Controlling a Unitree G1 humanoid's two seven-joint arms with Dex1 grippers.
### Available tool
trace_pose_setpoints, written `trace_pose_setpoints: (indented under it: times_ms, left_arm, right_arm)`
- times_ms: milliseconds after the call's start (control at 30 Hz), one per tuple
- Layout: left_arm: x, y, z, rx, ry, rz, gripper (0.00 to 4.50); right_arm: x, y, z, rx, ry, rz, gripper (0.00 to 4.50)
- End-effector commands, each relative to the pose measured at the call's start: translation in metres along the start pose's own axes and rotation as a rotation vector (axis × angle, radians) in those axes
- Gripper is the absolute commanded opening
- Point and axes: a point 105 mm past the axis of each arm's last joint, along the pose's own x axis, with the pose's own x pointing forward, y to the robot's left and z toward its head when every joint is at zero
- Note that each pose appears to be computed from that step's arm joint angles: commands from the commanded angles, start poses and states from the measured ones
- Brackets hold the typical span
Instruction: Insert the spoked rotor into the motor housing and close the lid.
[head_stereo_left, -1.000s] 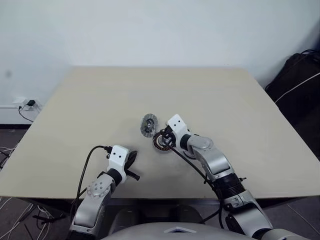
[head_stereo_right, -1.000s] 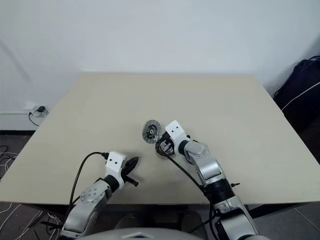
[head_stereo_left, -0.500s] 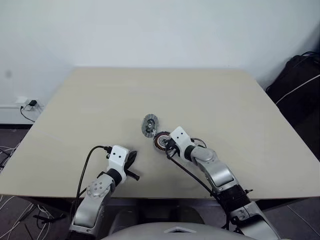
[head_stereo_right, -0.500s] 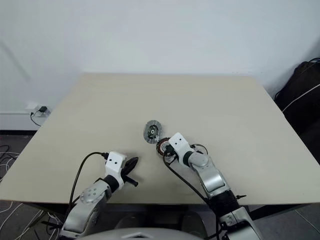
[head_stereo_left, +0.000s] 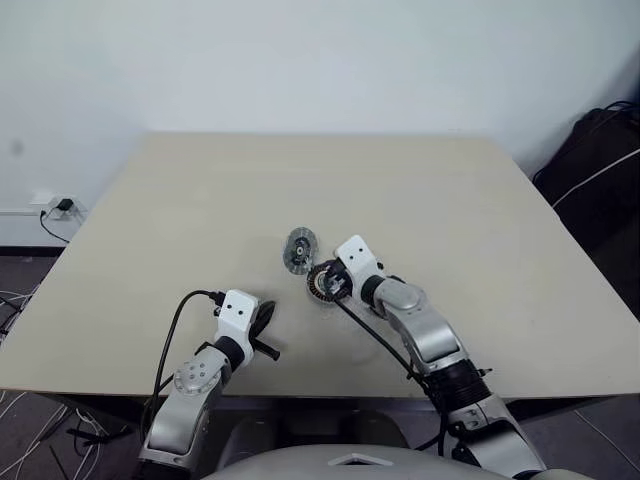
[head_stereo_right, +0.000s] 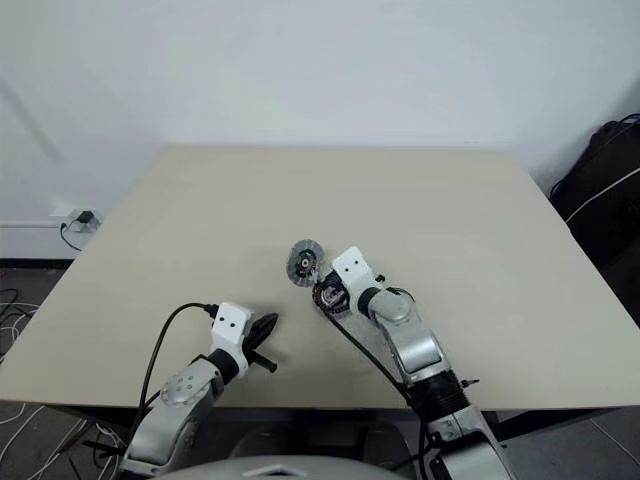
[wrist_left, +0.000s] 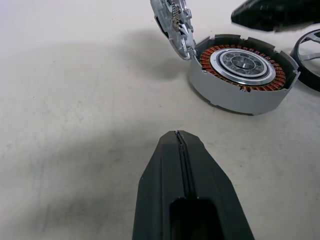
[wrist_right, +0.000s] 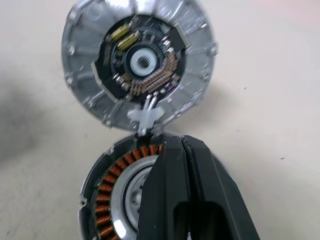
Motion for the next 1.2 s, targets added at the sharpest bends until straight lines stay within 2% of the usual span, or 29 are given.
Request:
trace_pose_setpoints:
  times_ms: [33,467,633,900,1067,1200]
  left_arm:
    - [0.001,0.001,0.015,0.020,-0.054,0.001,0.00]
    - [0.000,0.002,0.015,0.020,-0.055,0.007,0.00]
    - [0.000,0.002,0.015,0.021,-0.056,0.007,0.00]
    - [0.000,0.001,0.016,0.021,-0.056,0.004,0.00]
    - [0.000,0.001,0.016,0.022,-0.058,0.004,0.00]
    - [-0.001,0.001,0.015,0.021,-0.055,0.007,0.00]
  right_arm:
    - [0.002,0.001,0.005,-0.016,-0.005,0.007,0.07]
    - [-0.005,0.007,-0.017,-0.018,0.077,0.066,0.07]
    - [-0.009,0.003,-0.002,-0.021,0.021,0.055,0.07]
    - [-0.011,-0.015,0.029,-0.024,-0.083,-0.066,0.07]
    - [-0.012,-0.022,0.028,-0.001,-0.073,-0.113,0.07]
    - [-0.024,-0.042,0.029,0.082,-0.078,-0.182,0.07]
